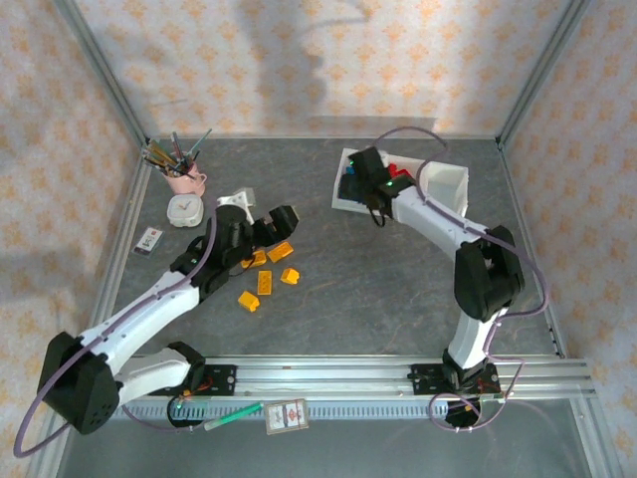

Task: Sort the legos into containers by color
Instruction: Pick up the lego from the center of the table.

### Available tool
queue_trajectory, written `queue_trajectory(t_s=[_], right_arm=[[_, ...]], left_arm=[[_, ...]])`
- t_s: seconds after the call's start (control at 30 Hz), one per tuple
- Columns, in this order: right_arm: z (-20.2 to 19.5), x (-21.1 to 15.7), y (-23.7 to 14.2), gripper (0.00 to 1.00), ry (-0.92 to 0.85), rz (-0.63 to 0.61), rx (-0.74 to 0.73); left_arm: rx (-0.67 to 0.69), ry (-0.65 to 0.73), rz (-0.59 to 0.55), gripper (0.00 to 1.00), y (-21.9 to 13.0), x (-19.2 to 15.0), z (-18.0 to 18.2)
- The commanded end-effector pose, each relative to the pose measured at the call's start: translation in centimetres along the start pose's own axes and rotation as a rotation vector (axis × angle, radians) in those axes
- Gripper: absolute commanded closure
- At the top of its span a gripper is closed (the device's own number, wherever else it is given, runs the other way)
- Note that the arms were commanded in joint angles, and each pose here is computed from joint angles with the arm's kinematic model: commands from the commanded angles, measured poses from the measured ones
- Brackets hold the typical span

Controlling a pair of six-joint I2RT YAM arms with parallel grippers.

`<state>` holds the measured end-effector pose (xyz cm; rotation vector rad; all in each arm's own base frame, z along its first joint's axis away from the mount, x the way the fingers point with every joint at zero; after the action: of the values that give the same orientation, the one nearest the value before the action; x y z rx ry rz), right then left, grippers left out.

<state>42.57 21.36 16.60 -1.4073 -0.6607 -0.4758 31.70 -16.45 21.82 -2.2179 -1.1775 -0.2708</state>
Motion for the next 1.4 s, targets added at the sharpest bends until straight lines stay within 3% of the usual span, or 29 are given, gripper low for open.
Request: queue_trajectory(t_s=[0.0,0.27,0.53,0.8,1.03,1.37], right_arm=[[3.1,-2.4,-1.1,0.19,0.014,0.031,0.062],[12.2,-8.3,-1.5,0.18,0.006,0.117,0.233],[17.6,-11.3,0.6,0.18,-0.047,0.179,0.305],[19.2,-10.7,4.5,0.16,-0.238,0.172,0.219],[18.6,-9.2,7.8,0.16,-0.285,0.162,0.113],[18.4,-7.5,10.9,0.35,-0.326,0.166,0.117]], left_arm=[[0.097,-0.023,-0.026,0.01,-1.5,-0.1,3.2],[0.185,-0.07,-0.09,0.01,-5.0,0.0,7.2],[0.236,-0.086,-0.11,0.01,-6.4,-0.2,9.2],[0.254,-0.106,-0.152,0.01,-6.7,0.3,9.7],[0.258,-0.11,-0.175,0.01,-7.1,0.6,10.0],[0.257,-0.12,-0.193,0.01,-7.0,0.9,10.2]])
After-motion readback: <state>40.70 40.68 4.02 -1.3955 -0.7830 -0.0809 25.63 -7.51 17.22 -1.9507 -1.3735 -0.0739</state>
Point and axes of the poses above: each hand's point on the last joint's axis, 136 mm out from that joint toward the fingers, its own y axis out along the fingers, its own z axis along the line the jaws close on, x = y × z, the point moved 1 cm from there along -y, back along the fingers, and after that the axes turned 13 degrees about -y, right-handed, at the moved point
